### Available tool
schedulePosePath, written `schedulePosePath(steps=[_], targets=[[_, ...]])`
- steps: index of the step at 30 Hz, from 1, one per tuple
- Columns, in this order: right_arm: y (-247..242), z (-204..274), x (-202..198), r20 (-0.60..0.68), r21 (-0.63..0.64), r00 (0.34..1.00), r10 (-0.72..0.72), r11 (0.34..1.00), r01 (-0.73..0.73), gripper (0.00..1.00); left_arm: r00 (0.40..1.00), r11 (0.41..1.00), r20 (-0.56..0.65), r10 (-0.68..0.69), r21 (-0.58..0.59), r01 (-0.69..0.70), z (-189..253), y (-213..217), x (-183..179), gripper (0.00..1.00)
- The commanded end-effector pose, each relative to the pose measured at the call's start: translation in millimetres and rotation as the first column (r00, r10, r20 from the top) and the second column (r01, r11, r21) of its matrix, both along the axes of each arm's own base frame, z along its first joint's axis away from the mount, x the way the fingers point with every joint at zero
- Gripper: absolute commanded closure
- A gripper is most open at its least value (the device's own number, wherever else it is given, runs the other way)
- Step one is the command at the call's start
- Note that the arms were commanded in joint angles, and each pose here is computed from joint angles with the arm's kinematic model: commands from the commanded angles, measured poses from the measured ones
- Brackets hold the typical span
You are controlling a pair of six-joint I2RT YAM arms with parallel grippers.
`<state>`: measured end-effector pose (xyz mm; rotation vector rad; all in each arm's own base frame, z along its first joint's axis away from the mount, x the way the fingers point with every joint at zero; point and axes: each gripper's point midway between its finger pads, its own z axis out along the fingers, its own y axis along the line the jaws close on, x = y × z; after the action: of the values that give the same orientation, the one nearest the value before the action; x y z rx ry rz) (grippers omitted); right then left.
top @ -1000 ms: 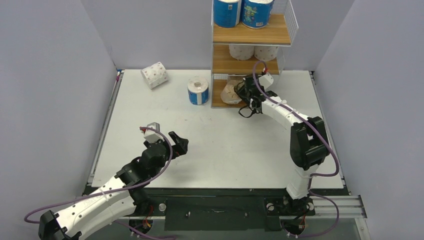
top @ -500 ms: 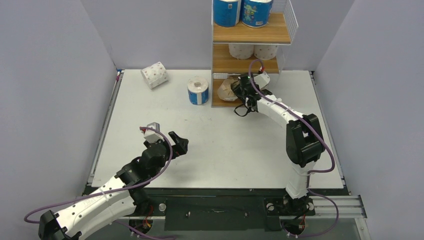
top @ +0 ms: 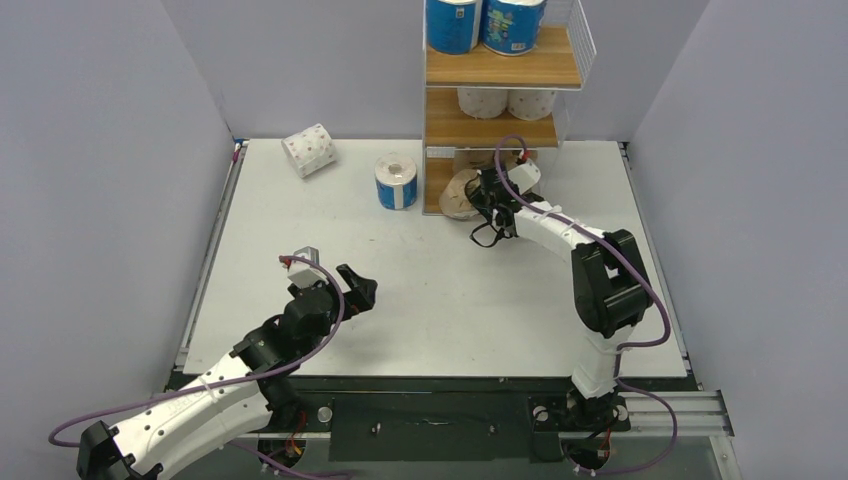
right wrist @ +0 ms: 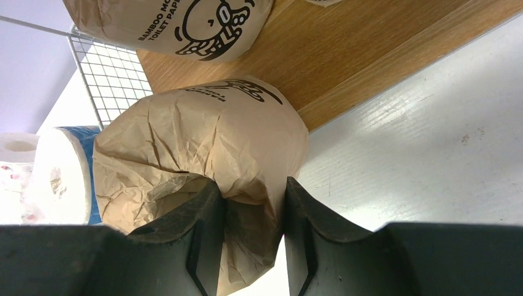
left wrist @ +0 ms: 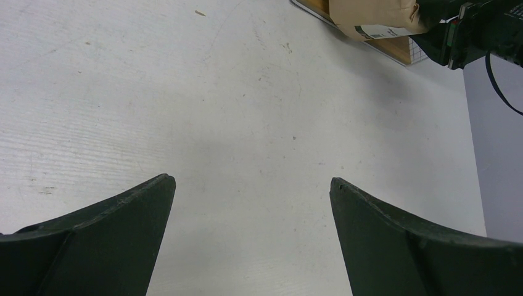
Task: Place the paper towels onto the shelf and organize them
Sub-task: Place the paper towel on the shelf.
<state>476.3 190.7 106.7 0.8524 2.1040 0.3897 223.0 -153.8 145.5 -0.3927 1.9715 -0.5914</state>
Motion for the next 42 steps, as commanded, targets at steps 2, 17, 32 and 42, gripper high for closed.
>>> schedulePosePath(steps=[2,17,32,42], targets=[[-2.8,40.9,8.5,0.11,0.065,0.993,-0.038,0.997,0.031,0.69,1.0,0.999,0.003,0.001,-0.036,-0.001,4.0,-2.1,0.2,0.04],[13.7,44.6,16.2,0.106,0.127,0.994,-0.004,0.992,-0.01,0.53,1.0,0.999,-0.001,0.004,-0.046,-0.004,4.4,-2.8,-0.1,0.04],[46.5,47.8,16.0,0.125,0.273,0.99,0.057,0.958,-0.089,0.5,1.0,0.999,-0.012,-0.003,-0.053,0.002,2.3,-6.7,0.6,0.04],[50.0,54.3,18.0,0.16,0.322,0.984,0.074,0.939,-0.123,0.48,1.0,0.999,-0.019,-0.004,-0.049,0.003,0.7,-7.2,0.6,0.04]])
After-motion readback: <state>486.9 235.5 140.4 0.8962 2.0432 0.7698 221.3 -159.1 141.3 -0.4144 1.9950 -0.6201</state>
